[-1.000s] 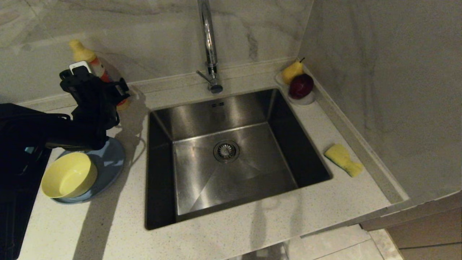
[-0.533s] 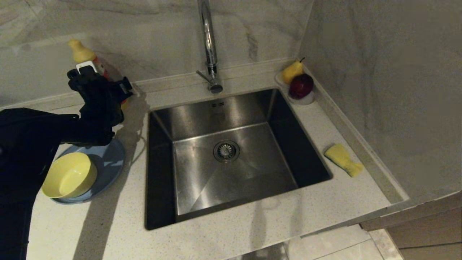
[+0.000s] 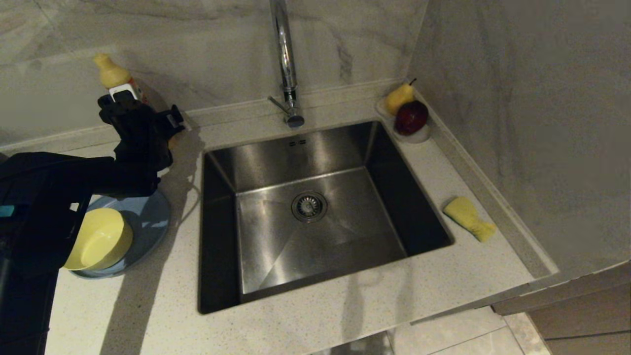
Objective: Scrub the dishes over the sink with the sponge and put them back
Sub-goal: Grab the dish soap
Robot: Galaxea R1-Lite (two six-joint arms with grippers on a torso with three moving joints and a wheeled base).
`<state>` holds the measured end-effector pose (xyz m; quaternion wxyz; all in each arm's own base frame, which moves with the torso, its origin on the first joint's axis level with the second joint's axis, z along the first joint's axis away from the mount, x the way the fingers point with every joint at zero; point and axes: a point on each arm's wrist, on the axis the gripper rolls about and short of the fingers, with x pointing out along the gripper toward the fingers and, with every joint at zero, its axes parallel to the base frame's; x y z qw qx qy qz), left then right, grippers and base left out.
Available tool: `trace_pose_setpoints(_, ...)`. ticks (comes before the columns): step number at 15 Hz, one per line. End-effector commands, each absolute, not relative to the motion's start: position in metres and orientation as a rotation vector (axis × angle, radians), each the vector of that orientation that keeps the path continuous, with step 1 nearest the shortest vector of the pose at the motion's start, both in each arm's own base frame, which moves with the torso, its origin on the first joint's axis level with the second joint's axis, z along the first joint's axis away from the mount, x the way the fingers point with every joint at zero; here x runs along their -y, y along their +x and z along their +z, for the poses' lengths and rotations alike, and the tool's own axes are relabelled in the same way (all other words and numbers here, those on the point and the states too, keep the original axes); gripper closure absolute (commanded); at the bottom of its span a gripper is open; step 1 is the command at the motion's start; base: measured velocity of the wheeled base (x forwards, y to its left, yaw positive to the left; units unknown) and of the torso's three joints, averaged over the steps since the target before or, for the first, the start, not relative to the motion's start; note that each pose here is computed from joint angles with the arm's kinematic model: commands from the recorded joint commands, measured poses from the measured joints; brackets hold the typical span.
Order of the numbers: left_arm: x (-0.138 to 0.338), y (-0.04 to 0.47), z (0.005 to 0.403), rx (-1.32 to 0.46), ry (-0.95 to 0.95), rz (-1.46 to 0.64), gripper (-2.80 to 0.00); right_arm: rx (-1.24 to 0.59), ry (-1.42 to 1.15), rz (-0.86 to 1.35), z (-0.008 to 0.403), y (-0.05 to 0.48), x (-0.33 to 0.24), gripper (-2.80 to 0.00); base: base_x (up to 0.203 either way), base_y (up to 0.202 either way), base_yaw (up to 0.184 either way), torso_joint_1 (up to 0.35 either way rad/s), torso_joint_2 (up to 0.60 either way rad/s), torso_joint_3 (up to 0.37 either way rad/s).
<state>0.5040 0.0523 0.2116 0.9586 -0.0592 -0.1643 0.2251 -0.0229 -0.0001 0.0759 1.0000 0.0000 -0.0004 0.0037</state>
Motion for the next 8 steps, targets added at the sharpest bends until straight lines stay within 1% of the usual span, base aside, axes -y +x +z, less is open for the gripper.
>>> trace_pose_setpoints(1, -0.0527, 0.5034, 0.2133, 0.348, -0.124, 0.462, 0.0, 0.002, 0.0, 0.008, 0.0758, -0.023, 0.0001, 0.0, 0.0, 0.0, 0.0, 0.0, 0.0, 0.0)
trace_pose_setpoints(8, -0.0533, 0.5043, 0.2123, 0.339, -0.119, 0.452, 0.0, 0.002, -0.001, 0.008, 0.0758, -0.023, 0.0001, 0.0, 0.0, 0.0, 0.0, 0.0, 0.0, 0.0)
